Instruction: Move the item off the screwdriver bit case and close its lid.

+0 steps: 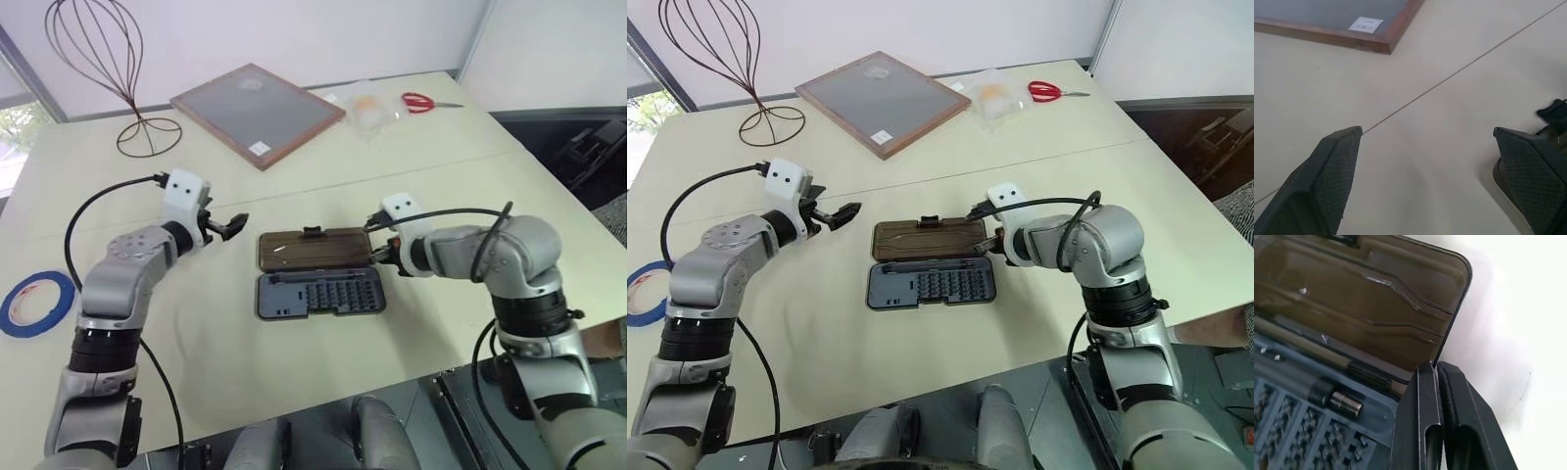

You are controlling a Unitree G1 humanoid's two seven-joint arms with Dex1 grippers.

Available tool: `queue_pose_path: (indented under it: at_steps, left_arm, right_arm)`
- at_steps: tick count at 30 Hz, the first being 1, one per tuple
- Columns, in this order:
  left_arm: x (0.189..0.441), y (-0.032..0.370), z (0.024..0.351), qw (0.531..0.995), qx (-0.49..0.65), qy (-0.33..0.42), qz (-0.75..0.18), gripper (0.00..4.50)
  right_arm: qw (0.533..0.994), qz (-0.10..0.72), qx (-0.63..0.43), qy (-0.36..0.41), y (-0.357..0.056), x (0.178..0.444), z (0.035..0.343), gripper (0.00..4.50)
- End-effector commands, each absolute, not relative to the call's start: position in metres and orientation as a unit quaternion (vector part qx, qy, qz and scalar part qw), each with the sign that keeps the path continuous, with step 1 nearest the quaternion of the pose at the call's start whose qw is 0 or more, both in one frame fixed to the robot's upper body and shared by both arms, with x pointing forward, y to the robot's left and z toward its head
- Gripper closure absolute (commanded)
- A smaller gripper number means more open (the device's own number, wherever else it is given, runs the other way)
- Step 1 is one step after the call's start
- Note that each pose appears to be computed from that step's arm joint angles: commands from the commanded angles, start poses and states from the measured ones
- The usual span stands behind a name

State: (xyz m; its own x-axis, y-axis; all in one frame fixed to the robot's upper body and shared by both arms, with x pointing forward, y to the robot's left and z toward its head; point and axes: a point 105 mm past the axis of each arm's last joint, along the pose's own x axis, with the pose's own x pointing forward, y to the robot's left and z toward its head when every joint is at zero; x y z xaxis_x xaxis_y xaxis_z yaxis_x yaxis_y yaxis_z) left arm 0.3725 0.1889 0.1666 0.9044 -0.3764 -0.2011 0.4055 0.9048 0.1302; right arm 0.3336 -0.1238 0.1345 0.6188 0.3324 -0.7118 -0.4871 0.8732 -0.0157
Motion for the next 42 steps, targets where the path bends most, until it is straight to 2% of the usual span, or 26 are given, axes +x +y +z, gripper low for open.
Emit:
queue_pose_path:
  at_steps: [1, 7, 20, 25, 28, 32, 33, 35, 41, 42]
  left_arm:
    - [0.371, 0.188, 0.185, 0.972, 0.102, 0.056, -0.202, 0.00]
    - [0.372, 0.187, 0.186, 0.972, 0.106, 0.053, -0.203, 0.00]
    - [0.372, 0.185, 0.187, 0.972, 0.109, 0.049, -0.202, 0.00]
    - [0.372, 0.185, 0.186, 0.972, 0.108, 0.049, -0.202, 0.00]
    - [0.371, 0.186, 0.184, 0.972, 0.109, 0.050, -0.201, 0.00]
    - [0.372, 0.186, 0.183, 0.972, 0.108, 0.050, -0.201, 0.00]
    - [0.372, 0.186, 0.183, 0.972, 0.108, 0.050, -0.201, 0.00]
    - [0.372, 0.185, 0.182, 0.972, 0.108, 0.049, -0.201, 0.00]
    - [0.373, 0.185, 0.183, 0.973, 0.107, 0.047, -0.201, 0.00]
    - [0.374, 0.185, 0.183, 0.973, 0.107, 0.047, -0.201, 0.00]
  right_arm:
    - [0.876, 0.274, -0.113, 0.380, -0.111, 0.321, 0.134, 4.46]
    - [0.862, 0.303, -0.128, 0.386, -0.103, 0.313, 0.138, 4.46]
    - [0.874, 0.234, -0.110, 0.412, -0.104, 0.335, 0.127, 4.46]
    - [0.874, 0.236, -0.135, 0.403, -0.100, 0.334, 0.126, 4.46]
    - [0.876, 0.240, -0.145, 0.392, -0.098, 0.334, 0.128, 3.64]
    - [0.879, 0.240, -0.140, 0.389, -0.096, 0.336, 0.129, 1.68]
    - [0.880, 0.239, -0.139, 0.387, -0.095, 0.337, 0.130, 1.06]
    - [0.883, 0.233, -0.136, 0.384, -0.095, 0.340, 0.131, 0.20]
    - [0.887, 0.215, -0.129, 0.388, -0.100, 0.346, 0.128, 0.20]
    - [0.887, 0.214, -0.128, 0.389, -0.101, 0.346, 0.128, 0.42]
